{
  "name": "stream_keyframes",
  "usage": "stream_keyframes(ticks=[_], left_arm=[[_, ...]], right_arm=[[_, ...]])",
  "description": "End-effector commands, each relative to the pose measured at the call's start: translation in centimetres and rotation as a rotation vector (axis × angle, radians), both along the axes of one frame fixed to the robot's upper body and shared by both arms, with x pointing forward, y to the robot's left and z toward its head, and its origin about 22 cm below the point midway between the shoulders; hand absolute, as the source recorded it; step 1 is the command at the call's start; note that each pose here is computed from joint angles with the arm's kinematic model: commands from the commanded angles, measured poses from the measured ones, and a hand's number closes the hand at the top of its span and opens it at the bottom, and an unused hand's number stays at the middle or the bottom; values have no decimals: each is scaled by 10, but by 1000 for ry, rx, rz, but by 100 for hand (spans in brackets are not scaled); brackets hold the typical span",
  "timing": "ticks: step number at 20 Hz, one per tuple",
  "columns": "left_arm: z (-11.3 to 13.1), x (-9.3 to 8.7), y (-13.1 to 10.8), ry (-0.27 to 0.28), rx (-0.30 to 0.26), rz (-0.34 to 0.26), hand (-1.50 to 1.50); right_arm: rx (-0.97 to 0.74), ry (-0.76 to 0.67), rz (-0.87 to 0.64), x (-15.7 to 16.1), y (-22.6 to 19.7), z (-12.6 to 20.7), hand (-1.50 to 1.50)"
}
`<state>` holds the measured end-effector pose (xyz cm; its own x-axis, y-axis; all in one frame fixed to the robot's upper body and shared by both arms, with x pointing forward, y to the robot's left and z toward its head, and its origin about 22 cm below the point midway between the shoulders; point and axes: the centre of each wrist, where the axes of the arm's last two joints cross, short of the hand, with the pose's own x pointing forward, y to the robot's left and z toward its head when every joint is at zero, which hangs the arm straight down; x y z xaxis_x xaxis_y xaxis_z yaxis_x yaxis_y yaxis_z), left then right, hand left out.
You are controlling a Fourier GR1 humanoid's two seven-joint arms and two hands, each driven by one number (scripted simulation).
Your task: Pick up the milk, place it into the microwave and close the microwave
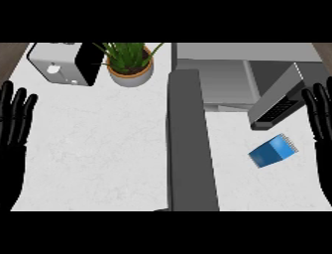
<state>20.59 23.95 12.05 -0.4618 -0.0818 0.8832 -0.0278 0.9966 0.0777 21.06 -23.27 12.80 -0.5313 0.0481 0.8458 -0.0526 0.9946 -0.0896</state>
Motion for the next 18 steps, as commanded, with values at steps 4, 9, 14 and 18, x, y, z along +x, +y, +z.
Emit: stream_keyframes(ticks=[4,9,14,18], left_arm=[[-13,19,1,-34,23,-83,-150],[-35,25,-23,116,-128,-152,-150],[-49,5,-48,118,-112,-162,-150],[-79,-8,-57,105,-124,-139,-150]], right_arm=[[-26,-4,-71,-7,-32,4,-150],[30,155,-7,-37,-55,-13,-150],[44,202,-12,-61,-93,-39,-150],[38,216,-32,-86,-93,-58,-150]])
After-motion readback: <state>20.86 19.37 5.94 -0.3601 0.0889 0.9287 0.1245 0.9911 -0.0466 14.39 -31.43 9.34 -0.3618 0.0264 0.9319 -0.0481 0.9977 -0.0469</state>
